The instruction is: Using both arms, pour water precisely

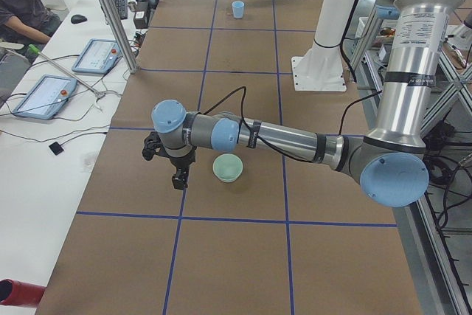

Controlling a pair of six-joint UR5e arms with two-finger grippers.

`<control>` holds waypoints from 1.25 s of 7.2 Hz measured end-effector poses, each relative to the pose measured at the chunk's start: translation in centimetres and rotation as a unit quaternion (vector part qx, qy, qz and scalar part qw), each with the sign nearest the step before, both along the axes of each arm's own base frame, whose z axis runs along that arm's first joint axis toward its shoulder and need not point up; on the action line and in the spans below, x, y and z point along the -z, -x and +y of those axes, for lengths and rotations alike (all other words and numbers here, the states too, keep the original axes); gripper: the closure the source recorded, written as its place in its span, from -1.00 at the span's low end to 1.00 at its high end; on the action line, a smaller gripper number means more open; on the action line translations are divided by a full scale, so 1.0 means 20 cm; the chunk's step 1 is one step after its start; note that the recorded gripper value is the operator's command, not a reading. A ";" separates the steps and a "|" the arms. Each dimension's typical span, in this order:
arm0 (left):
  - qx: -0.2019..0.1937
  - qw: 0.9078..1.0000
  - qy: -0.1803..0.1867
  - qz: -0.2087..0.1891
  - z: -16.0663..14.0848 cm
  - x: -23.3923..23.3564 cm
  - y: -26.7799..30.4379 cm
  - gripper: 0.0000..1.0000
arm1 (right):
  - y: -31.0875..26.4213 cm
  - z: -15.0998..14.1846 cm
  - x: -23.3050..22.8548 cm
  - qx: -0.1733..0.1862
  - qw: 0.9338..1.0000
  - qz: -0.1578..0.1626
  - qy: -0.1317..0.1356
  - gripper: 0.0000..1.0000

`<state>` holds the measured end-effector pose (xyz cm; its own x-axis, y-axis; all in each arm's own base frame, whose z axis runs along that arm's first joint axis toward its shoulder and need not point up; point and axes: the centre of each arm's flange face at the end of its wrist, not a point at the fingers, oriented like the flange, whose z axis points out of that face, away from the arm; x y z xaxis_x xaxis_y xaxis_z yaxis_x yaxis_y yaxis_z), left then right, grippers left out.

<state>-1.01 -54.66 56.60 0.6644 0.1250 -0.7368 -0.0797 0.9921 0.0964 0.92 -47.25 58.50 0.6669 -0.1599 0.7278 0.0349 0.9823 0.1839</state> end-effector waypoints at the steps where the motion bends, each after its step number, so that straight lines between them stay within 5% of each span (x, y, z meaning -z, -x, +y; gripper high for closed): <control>1: 0.001 1.000 0.005 0.000 0.03 0.02 0.01 -0.99 | -0.01 0.00 -0.01 -0.002 1.000 0.000 0.002 -0.99; 9: 0.021 1.000 -0.013 0.005 0.18 0.22 0.02 -0.99 | -0.02 0.00 -0.02 -0.008 1.000 0.002 0.008 -0.99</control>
<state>-1.49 -51.00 52.12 0.6621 0.1158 -0.7404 -0.0360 0.9918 0.1230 1.24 -47.17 58.87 0.6723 -0.1380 0.7273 0.0196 0.9855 0.1688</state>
